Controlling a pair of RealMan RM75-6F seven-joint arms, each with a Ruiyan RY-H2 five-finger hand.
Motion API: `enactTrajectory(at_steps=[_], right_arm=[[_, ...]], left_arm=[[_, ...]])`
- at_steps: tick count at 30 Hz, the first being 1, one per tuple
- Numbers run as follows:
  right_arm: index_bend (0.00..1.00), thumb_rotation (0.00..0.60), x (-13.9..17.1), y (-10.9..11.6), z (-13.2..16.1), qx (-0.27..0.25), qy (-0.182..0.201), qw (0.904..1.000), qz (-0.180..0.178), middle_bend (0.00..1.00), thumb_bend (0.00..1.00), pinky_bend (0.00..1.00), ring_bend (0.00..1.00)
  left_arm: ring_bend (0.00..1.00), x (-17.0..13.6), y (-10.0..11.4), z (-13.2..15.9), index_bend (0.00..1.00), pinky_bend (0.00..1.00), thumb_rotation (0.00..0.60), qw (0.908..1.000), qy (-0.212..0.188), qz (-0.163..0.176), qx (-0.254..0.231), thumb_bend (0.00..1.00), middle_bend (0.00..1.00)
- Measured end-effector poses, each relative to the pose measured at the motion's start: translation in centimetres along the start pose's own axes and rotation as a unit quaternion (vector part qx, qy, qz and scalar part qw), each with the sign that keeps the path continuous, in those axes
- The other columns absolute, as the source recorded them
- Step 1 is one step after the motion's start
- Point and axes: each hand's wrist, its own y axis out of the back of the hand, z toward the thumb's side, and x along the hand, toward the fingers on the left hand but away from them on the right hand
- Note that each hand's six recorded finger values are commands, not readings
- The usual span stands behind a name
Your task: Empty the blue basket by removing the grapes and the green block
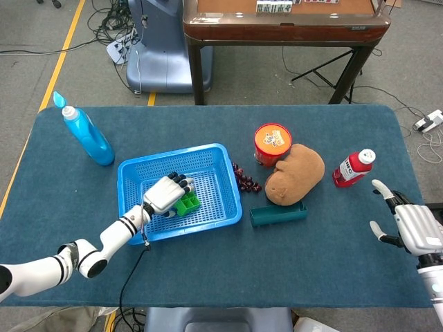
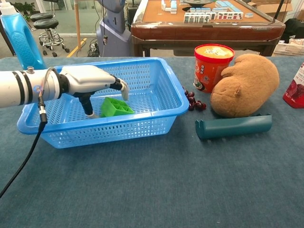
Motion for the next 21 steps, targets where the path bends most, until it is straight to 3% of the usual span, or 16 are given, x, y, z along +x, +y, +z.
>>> enactTrajectory(at_steps=[9,15,21], right_arm=[[0.08,0.600,-0.03,-0.02,-0.04,-0.003,0.000,1.0000,0.000,0.23,0.32,0.47,0.21],[0.08,0.600,-0.04,0.00,-0.02,-0.004,0.000,1.0000,0.000,0.23,0.32,0.47,0.21],[0.08,0.600,-0.04,0.01,-0.06,-0.006,-0.001,1.0000,-0.001,0.23,0.32,0.47,0.21]], left_arm=[[0.21,0.29,-0.36,0.08,0.46,0.15,0.600,1.0000,0.004,-0.004,0.000,0.35,0.26],[0.22,0.35,-0.64,0.17,0.48,0.15,0.600,1.0000,0.003,-0.008,0.001,0.42,0.29],[0.32,0.33,-0.54,0.20,0.57,0.16,0.600,1.0000,0.004,-0.003,-0.004,0.46,0.41]])
